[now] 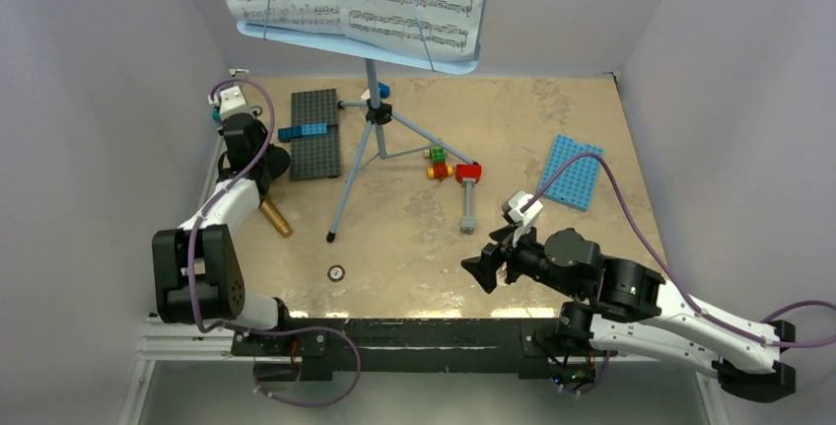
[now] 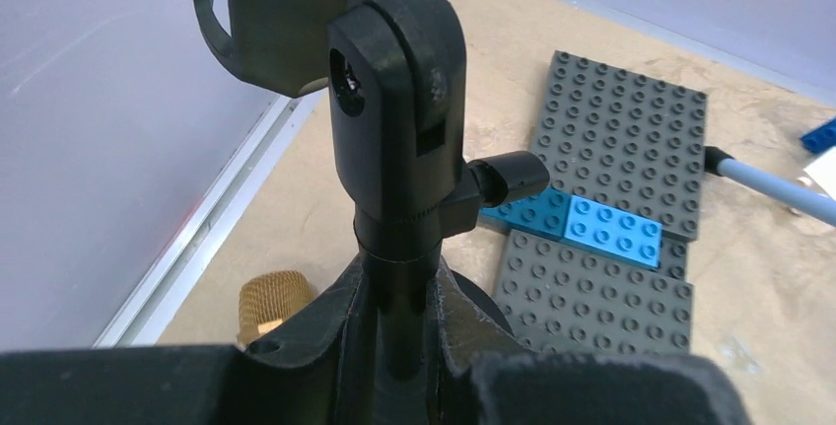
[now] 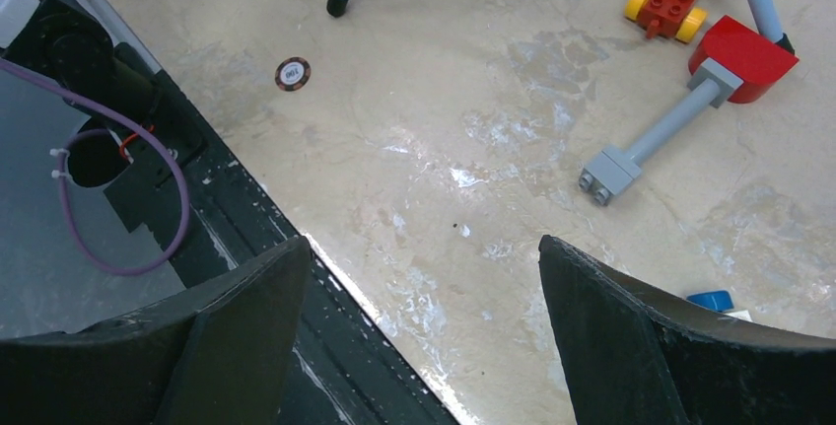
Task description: Pack up the instrument practice props
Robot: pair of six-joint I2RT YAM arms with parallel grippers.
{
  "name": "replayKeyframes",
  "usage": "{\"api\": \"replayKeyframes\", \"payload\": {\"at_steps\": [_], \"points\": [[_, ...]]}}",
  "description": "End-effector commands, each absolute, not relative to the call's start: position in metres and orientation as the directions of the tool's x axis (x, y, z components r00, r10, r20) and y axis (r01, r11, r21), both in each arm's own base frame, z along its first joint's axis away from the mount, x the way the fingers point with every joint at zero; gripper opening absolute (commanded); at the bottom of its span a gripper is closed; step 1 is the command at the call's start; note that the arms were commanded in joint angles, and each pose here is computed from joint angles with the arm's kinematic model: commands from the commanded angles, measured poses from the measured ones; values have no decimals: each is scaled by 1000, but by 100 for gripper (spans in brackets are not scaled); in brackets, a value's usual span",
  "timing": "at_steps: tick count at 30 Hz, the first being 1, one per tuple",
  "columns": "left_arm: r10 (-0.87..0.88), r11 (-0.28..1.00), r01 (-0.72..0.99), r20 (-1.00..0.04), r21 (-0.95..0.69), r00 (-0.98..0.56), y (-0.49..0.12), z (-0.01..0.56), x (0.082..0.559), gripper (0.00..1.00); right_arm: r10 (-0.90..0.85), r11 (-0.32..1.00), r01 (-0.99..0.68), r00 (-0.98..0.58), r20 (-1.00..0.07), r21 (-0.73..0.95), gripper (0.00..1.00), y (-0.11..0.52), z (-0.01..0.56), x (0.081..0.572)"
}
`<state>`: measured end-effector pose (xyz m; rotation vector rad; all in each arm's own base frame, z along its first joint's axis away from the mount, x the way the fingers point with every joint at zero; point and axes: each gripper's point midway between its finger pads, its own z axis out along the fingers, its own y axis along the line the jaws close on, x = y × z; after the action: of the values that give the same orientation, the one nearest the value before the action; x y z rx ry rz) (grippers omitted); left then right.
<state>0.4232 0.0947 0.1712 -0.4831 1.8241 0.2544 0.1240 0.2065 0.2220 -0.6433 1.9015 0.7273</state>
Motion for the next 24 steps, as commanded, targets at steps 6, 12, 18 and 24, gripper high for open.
{"api": "replayKeyframes", "payload": {"at_steps": [6, 12, 18, 24], "points": [[-98, 912, -405, -993, -65, -59, 113, 210, 475, 0, -126, 672, -723, -325, -937, 160, 90, 220, 237, 135], [-88, 919, -389, -995, -67, -38, 114, 210, 485, 0, -148, 671, -728, -319, -936, 142, 90, 229, 237, 139], [-91, 914, -404, -990, -40, -107, 118, 199, 494, 0, -166, 669, -732, -321, -933, 132, 90, 238, 235, 142], [-109, 917, -399, -977, -29, -181, 115, 190, 493, 0, -165, 671, -731, -310, -936, 124, 90, 237, 239, 144]]}}
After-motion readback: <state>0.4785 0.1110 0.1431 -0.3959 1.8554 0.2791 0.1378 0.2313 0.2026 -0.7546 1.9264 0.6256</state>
